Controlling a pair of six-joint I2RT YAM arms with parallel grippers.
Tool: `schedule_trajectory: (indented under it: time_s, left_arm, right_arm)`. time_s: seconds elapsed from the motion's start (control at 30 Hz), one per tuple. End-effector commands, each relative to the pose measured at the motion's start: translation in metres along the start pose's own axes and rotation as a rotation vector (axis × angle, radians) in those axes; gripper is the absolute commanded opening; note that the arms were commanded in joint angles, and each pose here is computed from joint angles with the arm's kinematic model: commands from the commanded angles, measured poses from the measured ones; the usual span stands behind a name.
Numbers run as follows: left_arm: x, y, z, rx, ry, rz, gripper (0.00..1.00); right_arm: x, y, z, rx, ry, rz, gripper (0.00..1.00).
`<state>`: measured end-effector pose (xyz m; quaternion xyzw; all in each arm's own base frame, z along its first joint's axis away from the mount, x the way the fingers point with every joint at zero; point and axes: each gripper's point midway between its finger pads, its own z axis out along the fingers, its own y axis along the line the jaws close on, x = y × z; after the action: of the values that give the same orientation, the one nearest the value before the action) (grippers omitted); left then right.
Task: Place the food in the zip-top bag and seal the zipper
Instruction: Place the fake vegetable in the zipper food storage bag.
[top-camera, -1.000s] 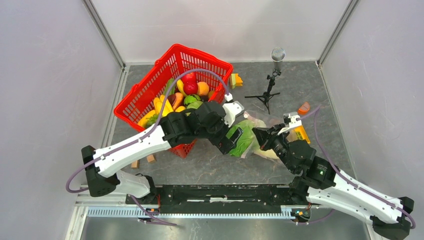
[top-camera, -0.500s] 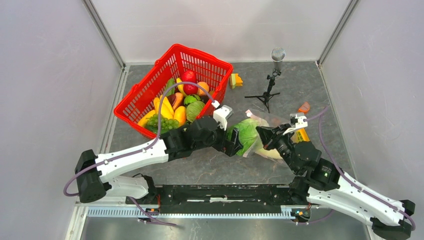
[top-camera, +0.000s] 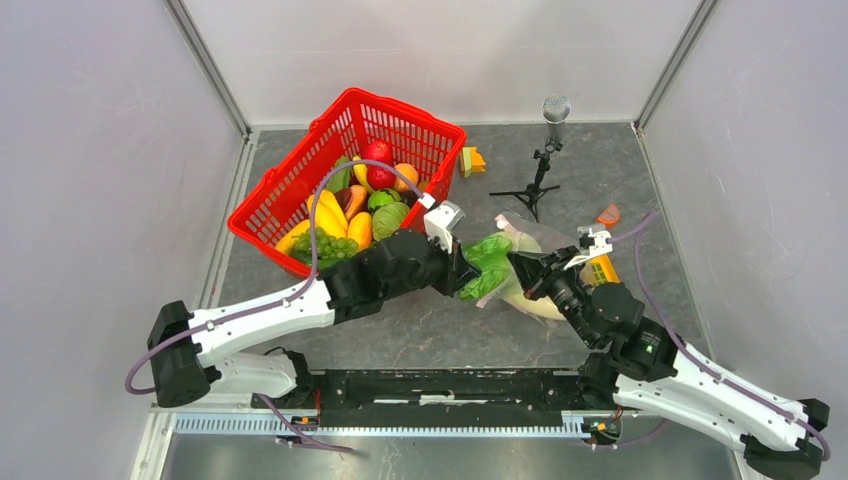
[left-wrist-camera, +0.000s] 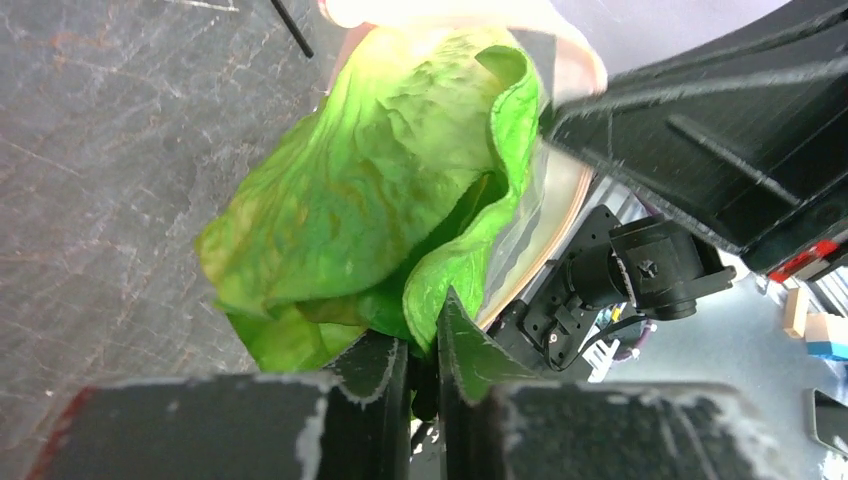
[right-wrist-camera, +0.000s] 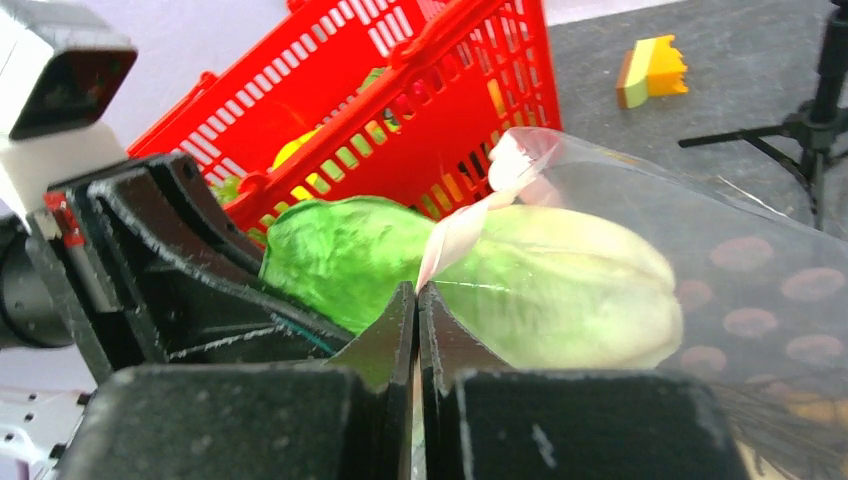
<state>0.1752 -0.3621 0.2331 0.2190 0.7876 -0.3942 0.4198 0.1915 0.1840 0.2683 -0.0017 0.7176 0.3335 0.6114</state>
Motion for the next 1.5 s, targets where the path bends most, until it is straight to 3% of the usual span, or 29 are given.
schedule_trajectory:
  time_s: [0.0,0.13,0.3,0.43,0.5,0.73,0.97,1.1,1.2,1.33,1.47]
  left_arm:
    - [-0.039,-0.013,-0.004,-0.002,-0.053,0.054,0.04]
    - [-0.045,-0.001,-0.002,-0.092,-0.041,0.084,0.02]
    - [-0.054,-0.015,0.002,-0.035,0.034,0.246,0.02]
    - [-0.066,-0.032,-0.015,0.045,0.07,0.367,0.02]
    - [-0.072,-0.038,-0.028,0.073,0.087,0.409,0.02]
    - [-0.076,-0.03,-0.056,0.036,0.167,0.497,0.02]
    - [-0.091,-0.015,-0.074,-0.064,0.151,0.516,0.02]
    - [-0.082,-0.022,-0.08,0.01,0.211,0.566,0.02]
    - [-0.068,-0.018,-0.079,0.008,0.278,0.565,0.02]
    - [-0.067,-0.01,-0.08,-0.041,0.231,0.512,0.02]
    - [-0.077,-0.007,-0.088,-0.081,0.162,0.457,0.02]
  right_arm:
    - [-0.021,0.04,-0.002,-0.199,-0.063,0.0,0.04]
    - [-0.026,0.06,-0.006,-0.302,-0.071,-0.032,0.04]
    - [-0.028,0.081,-0.007,-0.384,-0.041,-0.037,0.04]
    - [-0.026,0.052,0.004,-0.204,-0.027,-0.017,0.04]
    - [-0.028,0.048,0.002,-0.197,-0.047,-0.022,0.04]
    - [-0.06,0.097,0.004,-0.36,-0.05,-0.133,0.04]
    - [-0.036,0.14,0.005,-0.588,0.054,-0.252,0.04]
    - [-0.018,0.151,-0.003,-0.703,0.094,-0.297,0.04]
    - [-0.025,0.134,0.002,-0.604,0.039,-0.266,0.05]
    - [-0.041,0.1,0.017,-0.372,-0.007,-0.212,0.05]
    - [-0.05,0.104,0.027,-0.341,-0.002,-0.246,0.05]
